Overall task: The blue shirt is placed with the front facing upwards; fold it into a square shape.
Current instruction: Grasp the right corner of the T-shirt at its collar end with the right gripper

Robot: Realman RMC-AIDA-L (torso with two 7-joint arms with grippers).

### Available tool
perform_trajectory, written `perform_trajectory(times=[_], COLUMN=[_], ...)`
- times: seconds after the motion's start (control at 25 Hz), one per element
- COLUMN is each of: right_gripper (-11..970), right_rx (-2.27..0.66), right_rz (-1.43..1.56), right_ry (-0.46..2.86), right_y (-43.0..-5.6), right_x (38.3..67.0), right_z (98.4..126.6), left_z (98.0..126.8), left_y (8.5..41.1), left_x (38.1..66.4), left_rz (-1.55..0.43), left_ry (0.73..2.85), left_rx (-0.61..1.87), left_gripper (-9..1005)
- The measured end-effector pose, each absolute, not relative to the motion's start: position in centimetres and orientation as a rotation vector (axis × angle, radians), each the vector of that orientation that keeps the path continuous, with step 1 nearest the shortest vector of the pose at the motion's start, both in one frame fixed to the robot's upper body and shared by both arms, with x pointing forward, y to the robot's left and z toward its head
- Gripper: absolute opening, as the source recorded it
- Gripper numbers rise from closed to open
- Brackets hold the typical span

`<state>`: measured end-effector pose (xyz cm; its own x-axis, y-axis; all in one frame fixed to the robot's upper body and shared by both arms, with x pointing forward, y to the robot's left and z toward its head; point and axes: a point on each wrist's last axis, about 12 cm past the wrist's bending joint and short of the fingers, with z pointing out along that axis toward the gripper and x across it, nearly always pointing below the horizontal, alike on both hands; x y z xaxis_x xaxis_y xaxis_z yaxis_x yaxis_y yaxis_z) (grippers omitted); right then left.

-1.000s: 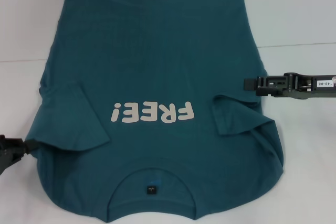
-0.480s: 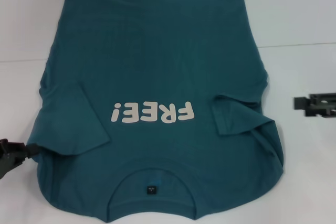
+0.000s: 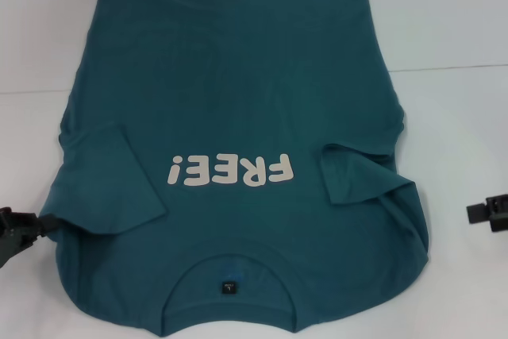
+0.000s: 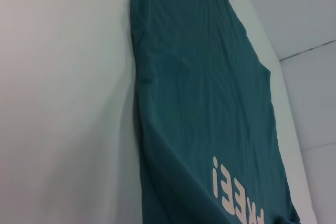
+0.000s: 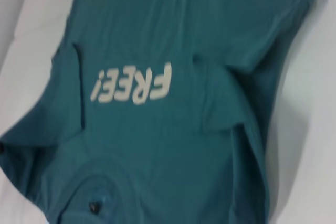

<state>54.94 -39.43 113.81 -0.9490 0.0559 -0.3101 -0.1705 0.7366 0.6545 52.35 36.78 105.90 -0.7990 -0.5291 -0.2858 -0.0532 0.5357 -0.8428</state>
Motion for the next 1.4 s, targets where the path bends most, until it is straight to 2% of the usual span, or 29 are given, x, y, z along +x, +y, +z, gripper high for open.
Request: perform_trajectory(times=[0.56, 1.4], right_gripper=[738, 736], right_rx=[-0.07, -0.114], right_rz=[0.98, 0.849], right_ry=[2.698, 2.752], right_y=[-35.0, -31.5], right_x=[57.0, 59.0], right_z=[110.7, 109.6], left_z=[105.7, 105.5], left_y=[36.7, 36.6], left_x=[52.4, 52.3], left_rz=[-1.207, -1.198], left_ry=[2.253, 2.248], left_rx=[-0.485, -0.504], left_gripper=[2, 3])
